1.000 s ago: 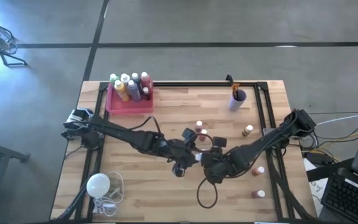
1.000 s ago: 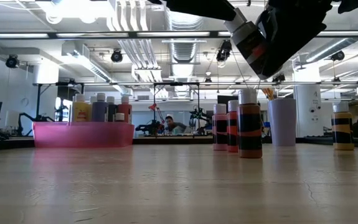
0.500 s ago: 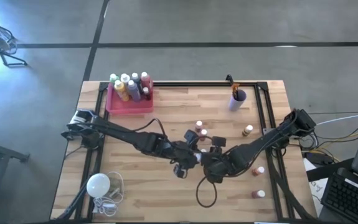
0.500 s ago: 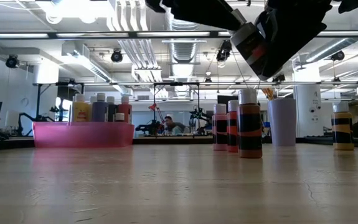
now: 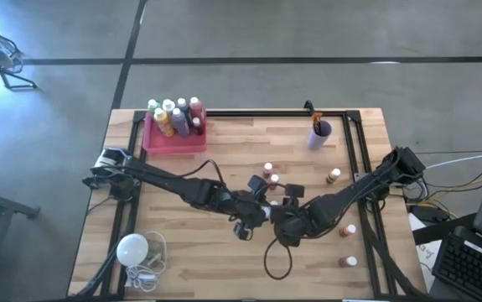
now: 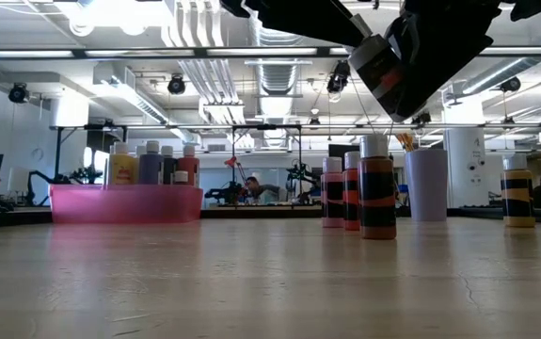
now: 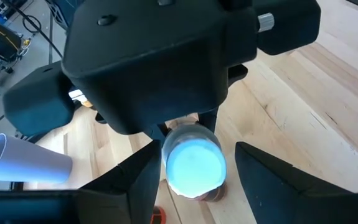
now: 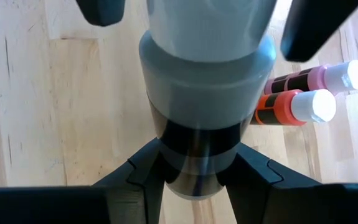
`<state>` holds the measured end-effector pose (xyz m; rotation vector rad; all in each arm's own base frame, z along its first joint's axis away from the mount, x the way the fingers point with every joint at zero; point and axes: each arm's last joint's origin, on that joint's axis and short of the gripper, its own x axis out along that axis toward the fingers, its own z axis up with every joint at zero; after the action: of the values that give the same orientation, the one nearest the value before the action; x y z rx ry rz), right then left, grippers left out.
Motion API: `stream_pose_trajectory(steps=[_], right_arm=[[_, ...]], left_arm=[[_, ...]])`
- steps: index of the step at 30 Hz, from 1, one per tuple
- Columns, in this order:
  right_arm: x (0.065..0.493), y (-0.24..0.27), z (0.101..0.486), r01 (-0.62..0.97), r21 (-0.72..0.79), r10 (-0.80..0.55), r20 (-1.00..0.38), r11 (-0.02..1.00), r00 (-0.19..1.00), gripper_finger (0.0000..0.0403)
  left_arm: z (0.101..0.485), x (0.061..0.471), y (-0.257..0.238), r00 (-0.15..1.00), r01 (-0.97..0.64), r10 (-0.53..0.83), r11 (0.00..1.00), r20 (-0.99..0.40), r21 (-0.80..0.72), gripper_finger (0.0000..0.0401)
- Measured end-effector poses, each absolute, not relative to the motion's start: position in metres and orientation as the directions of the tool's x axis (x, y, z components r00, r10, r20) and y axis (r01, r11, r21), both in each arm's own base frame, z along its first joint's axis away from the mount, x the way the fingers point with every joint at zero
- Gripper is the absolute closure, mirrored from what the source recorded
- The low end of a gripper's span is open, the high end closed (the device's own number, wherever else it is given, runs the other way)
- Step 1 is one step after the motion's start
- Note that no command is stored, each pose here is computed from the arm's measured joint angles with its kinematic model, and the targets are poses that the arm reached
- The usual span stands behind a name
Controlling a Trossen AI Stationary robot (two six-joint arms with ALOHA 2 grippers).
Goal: Pick & Place Paint Supplies
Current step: Put the small white paint bottle into the pink bin
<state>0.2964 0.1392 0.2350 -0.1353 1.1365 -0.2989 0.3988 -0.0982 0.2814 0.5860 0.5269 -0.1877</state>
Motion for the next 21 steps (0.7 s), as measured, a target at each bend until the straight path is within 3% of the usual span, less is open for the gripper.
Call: stream_pose_trajectory(steps=[21], right_arm=[[0.2964, 0.1392, 0.2348, 0.149, -0.264, -0.302, -0.872, 0.953, 0.386, 0.0271]], left_arm=[[0.2813, 0.3996, -0.0972, 0.856, 0.32, -0.045, 0.828, -0.514, 0.46, 0.0242]])
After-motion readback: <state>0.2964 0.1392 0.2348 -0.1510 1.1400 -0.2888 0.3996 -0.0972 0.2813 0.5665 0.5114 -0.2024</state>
